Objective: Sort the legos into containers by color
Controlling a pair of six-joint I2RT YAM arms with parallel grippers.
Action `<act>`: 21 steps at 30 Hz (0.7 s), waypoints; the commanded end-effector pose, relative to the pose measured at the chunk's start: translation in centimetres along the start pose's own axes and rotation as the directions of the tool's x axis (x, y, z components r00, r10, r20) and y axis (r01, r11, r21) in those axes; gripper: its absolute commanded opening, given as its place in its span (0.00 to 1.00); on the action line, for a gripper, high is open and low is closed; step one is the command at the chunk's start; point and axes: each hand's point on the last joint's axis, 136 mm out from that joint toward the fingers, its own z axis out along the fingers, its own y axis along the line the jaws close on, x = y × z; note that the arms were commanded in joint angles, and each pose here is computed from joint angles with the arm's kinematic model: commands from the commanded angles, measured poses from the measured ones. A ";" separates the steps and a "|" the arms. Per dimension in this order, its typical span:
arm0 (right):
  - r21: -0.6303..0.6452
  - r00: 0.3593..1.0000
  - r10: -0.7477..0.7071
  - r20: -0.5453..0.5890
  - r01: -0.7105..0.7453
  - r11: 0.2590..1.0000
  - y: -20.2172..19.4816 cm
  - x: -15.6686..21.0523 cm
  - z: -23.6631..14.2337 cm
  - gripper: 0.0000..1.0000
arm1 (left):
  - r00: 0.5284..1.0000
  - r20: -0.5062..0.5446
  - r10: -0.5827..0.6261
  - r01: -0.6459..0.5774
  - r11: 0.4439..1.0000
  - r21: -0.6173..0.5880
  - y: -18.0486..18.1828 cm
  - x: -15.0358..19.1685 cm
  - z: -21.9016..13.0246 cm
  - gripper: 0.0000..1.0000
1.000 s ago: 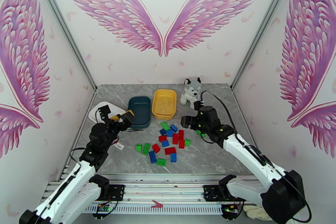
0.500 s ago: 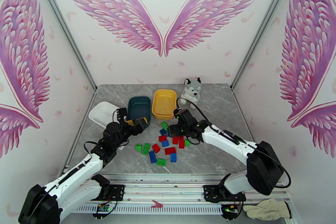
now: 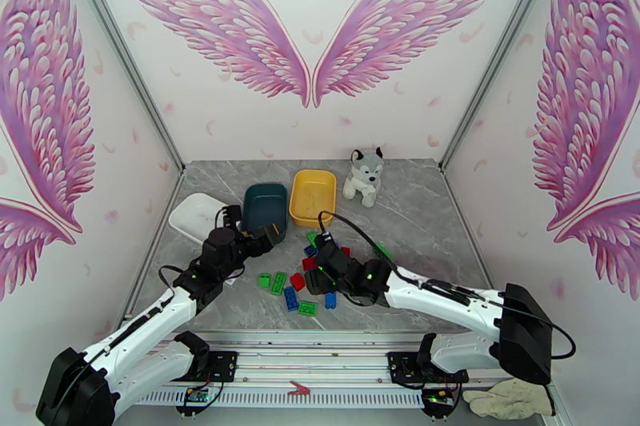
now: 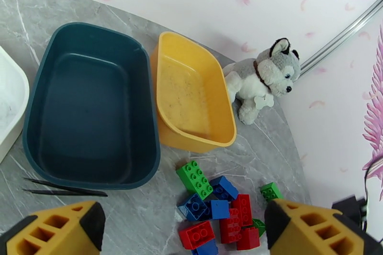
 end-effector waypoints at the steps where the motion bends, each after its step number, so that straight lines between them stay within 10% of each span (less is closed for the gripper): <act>1: 0.119 0.995 0.093 0.025 -0.095 0.988 -2.8 2.3 0.9 0.76 | 1.000 0.001 -0.002 0.002 1.000 -0.002 -0.7 -0.4 -0.3 0.99; 21: 0.166 0.995 0.100 -0.019 -0.096 0.981 -1.8 6.9 5.5 0.67 | 0.998 -0.012 0.055 -0.055 0.998 -0.020 -1.6 0.2 0.0 0.99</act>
